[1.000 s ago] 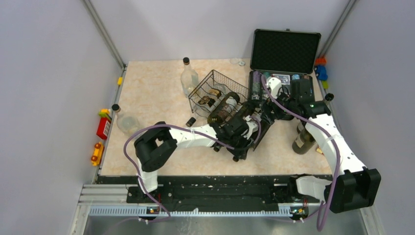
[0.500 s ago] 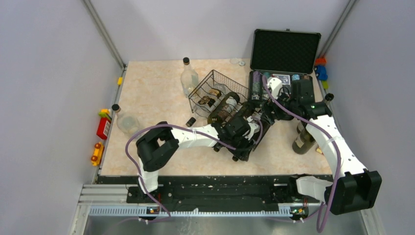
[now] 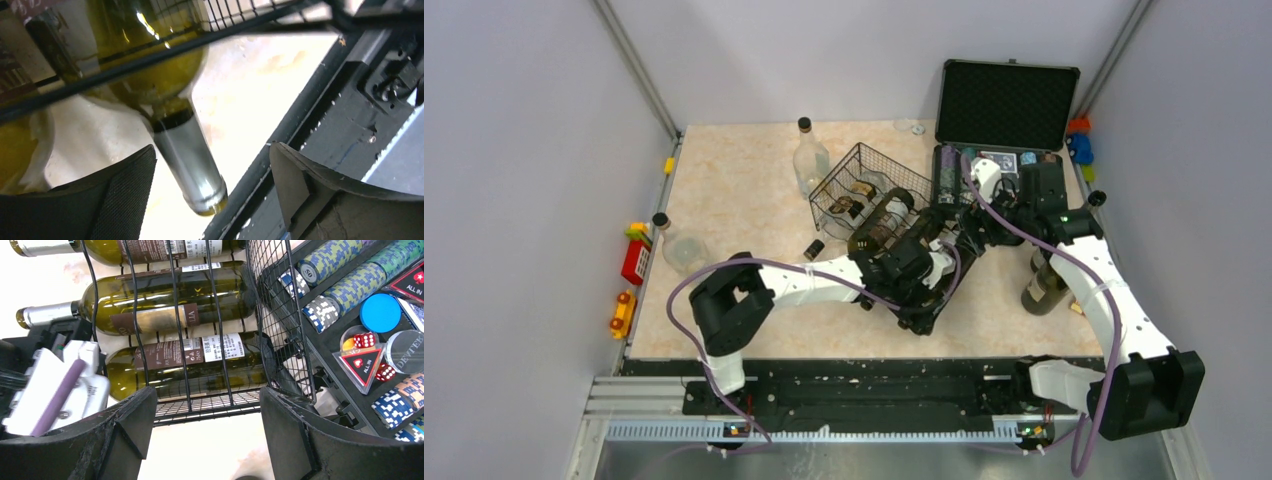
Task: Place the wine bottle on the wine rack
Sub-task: Place the wine bottle in the wine rack, then pick up the wine bottle from the center of the board.
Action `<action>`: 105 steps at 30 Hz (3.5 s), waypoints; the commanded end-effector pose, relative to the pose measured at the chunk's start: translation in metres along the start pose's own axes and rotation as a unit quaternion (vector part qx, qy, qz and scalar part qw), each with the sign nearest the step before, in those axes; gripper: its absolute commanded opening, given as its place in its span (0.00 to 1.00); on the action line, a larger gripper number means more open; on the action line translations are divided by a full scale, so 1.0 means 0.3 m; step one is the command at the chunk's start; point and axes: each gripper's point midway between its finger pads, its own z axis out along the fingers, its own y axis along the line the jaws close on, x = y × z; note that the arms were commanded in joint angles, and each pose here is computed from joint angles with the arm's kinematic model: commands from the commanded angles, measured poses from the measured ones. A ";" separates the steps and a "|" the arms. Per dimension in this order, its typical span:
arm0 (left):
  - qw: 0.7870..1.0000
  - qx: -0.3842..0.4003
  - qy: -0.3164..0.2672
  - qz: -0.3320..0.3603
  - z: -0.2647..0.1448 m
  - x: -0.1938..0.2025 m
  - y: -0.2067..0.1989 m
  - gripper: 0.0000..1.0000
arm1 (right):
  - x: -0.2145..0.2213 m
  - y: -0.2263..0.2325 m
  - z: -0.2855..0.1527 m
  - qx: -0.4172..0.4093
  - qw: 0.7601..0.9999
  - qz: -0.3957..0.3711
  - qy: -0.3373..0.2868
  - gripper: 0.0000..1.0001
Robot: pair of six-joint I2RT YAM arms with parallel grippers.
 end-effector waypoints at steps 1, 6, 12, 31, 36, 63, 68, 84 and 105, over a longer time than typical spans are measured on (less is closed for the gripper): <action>0.995 0.012 -0.081 0.051 -0.136 -0.138 -0.046 0.90 | -0.078 -0.009 -0.046 0.006 0.999 -0.003 -0.033 0.77; 0.994 0.008 -0.078 0.077 -0.203 -0.131 -0.050 0.91 | -0.108 -0.005 -0.068 0.007 0.999 0.000 -0.044 0.77; 0.985 0.021 -0.100 0.136 -0.344 -0.171 -0.093 0.92 | -0.176 -0.007 -0.155 0.037 0.997 0.011 -0.073 0.77; 0.947 -0.148 -0.230 0.167 -0.768 -0.367 0.125 0.95 | -0.311 0.015 -0.385 0.090 0.987 -0.013 -0.134 0.78; 0.953 -0.134 -0.233 0.137 -0.782 -0.379 0.157 0.95 | -0.304 0.030 -0.450 0.113 0.983 -0.022 -0.146 0.78; 0.953 -0.130 -0.237 0.137 -0.780 -0.378 0.167 0.94 | 0.098 -0.179 -0.758 0.438 0.877 0.177 -0.092 0.77; 0.953 -0.126 -0.240 0.136 -0.785 -0.378 0.160 0.94 | 0.173 -0.189 -0.710 0.434 0.877 0.195 -0.063 0.74; 0.953 -0.118 -0.245 0.135 -0.794 -0.382 0.147 0.94 | 0.206 -0.192 -0.642 0.397 0.892 0.211 -0.042 0.46; 0.947 -0.156 -0.238 0.148 -0.797 -0.381 0.194 0.94 | 0.104 -0.138 -0.614 0.310 0.930 0.188 -0.057 0.00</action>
